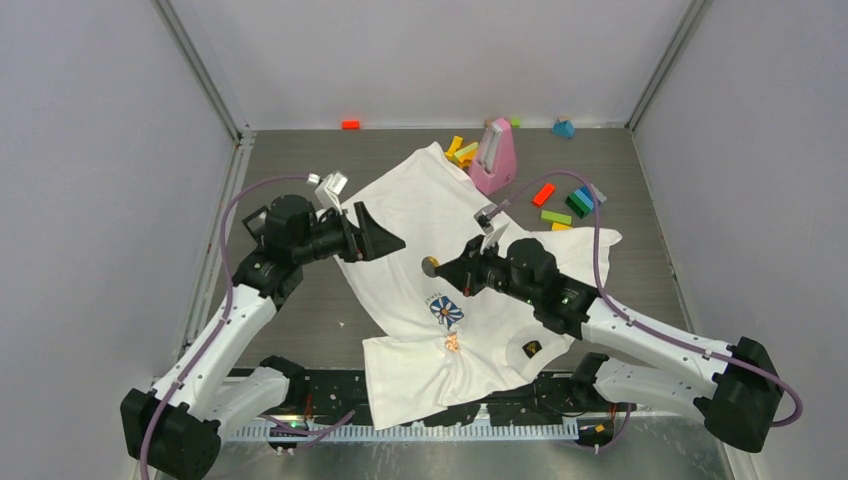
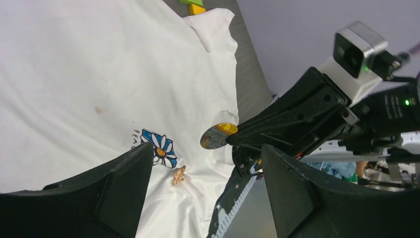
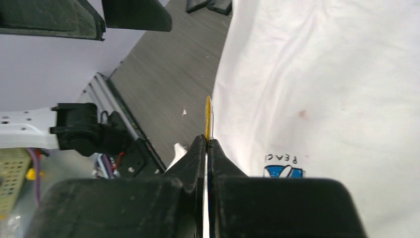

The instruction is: Pin the brooch onto the clothing

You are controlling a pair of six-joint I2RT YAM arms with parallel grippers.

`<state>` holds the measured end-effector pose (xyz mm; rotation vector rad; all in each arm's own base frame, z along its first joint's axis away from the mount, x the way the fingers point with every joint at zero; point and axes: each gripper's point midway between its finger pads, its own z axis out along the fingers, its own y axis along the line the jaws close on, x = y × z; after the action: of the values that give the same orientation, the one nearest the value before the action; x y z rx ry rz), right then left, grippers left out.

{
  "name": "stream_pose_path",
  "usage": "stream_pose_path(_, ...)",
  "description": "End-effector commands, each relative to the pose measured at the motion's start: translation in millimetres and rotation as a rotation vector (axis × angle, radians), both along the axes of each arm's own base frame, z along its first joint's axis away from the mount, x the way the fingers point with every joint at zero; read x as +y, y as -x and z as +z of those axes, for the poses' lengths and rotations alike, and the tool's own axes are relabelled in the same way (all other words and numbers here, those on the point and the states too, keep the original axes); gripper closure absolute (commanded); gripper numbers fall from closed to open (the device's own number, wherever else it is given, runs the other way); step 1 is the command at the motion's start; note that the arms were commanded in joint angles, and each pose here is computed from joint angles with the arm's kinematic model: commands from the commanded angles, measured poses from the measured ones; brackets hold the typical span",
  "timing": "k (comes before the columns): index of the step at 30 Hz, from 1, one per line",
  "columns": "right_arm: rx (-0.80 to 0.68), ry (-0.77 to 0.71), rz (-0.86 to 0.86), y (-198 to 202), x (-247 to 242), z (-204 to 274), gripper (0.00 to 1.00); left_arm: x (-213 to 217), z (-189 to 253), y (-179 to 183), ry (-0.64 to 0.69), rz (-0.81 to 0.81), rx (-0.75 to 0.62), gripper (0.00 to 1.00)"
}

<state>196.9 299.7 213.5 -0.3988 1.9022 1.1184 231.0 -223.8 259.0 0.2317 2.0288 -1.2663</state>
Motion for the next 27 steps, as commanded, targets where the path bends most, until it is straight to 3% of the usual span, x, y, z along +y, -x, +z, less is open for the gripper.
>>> stream_pose_path(1,-0.241,0.150,-0.171,-30,-18,24,0.99,8,-21,-6,0.023,0.169,0.223,0.19)
stream_pose_path(9,-0.375,0.323,-0.232,-31,1,20,0.99,-14,-30,0,0.106,0.165,0.287,0.18)
stream_pose_path(19,-0.458,0.430,-0.234,-22,32,13,0.99,-37,-53,-3,0.080,0.162,0.319,0.19)
stream_pose_path(21,-0.466,0.439,-0.233,-21,34,13,0.99,-39,-57,-2,0.077,0.164,0.328,0.24)
stream_pose_path(24,-0.474,0.453,-0.238,-21,34,12,0.99,-42,-64,-1,0.075,0.163,0.347,0.44)
stream_pose_path(27,-0.484,0.475,-0.236,-21,36,10,0.99,-47,-64,-2,0.079,0.155,0.339,0.49)
